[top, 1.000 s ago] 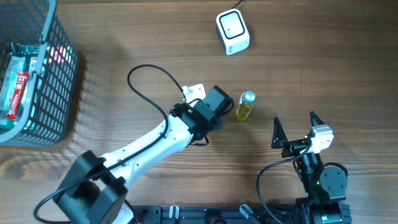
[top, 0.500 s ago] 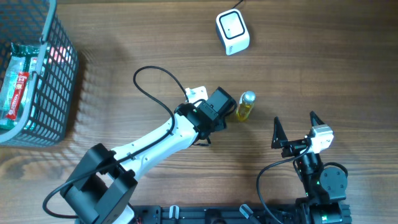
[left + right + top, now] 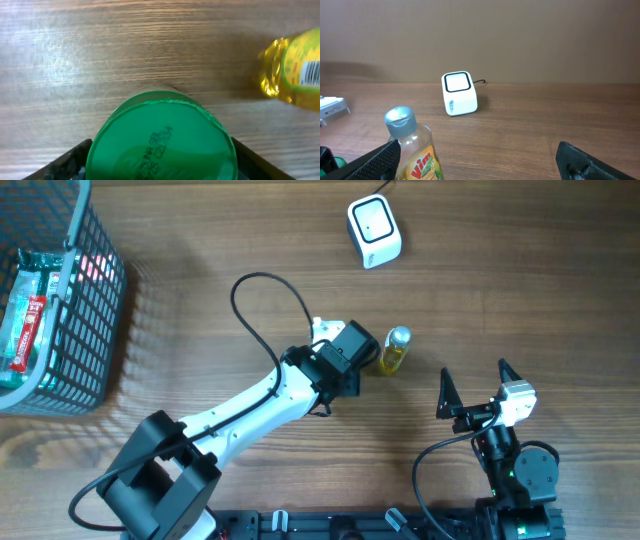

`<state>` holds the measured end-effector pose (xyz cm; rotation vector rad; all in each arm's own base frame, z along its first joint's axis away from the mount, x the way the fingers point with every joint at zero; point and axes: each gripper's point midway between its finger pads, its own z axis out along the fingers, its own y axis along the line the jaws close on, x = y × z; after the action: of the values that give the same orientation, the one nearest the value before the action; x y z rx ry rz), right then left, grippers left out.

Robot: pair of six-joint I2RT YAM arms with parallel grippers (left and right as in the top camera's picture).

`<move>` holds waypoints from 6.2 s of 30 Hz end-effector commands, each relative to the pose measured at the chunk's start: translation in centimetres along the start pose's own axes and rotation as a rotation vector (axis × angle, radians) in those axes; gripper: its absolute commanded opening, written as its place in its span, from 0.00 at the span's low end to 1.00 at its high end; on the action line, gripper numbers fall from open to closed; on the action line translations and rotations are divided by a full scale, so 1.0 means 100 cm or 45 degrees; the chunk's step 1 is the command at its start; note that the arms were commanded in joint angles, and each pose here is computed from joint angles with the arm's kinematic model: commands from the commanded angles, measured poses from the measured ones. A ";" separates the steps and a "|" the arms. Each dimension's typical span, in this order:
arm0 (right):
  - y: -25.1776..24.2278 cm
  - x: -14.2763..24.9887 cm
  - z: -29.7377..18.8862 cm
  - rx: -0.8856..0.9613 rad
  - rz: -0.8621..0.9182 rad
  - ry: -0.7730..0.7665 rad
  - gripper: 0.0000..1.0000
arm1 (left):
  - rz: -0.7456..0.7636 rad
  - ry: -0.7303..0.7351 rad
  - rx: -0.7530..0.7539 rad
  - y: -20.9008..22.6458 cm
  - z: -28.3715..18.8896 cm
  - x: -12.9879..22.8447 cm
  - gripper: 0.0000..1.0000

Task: Scan the item barcode
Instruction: 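Hold the jar near the scanner beside the soap bottle, then place the jar on the table left of the bottle and release, then reach into the basket and grasp the red-orange snack pack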

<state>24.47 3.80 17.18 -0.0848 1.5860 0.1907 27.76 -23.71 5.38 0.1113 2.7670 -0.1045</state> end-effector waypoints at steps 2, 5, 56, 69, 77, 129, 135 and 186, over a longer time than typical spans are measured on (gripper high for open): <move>-0.003 -0.001 0.000 0.017 0.014 -0.008 1.00 | 0.291 -0.043 -0.028 0.003 -0.003 -0.010 0.76; -0.003 -0.001 0.000 0.017 0.013 -0.008 1.00 | 0.376 -0.057 -0.024 0.002 -0.003 -0.013 0.75; -0.003 -0.001 0.000 0.017 0.013 -0.008 1.00 | 0.112 -0.067 0.174 -0.028 -0.008 -0.017 0.51; -0.003 -0.001 0.000 0.017 0.014 -0.008 1.00 | 0.111 -0.070 0.175 -0.028 -0.007 -0.018 0.50; -0.003 -0.001 0.000 0.017 0.013 -0.008 1.00 | 0.007 -0.083 0.194 -0.031 -0.008 -0.022 0.46; -0.003 -0.001 0.000 0.017 0.014 -0.008 1.00 | -1.375 -0.633 -0.078 0.505 -0.089 -0.221 0.68; -0.003 -0.001 0.000 0.017 0.014 -0.008 1.00 | -1.454 -0.495 -0.076 0.512 -0.031 -0.204 0.66; -0.003 -0.001 0.000 0.017 0.013 -0.008 1.00 | -1.472 -0.536 -0.332 0.520 -0.089 -0.187 0.04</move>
<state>24.46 3.80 17.20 -0.0848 1.5856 0.1907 48.00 26.12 7.61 -1.4555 2.2195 -0.1589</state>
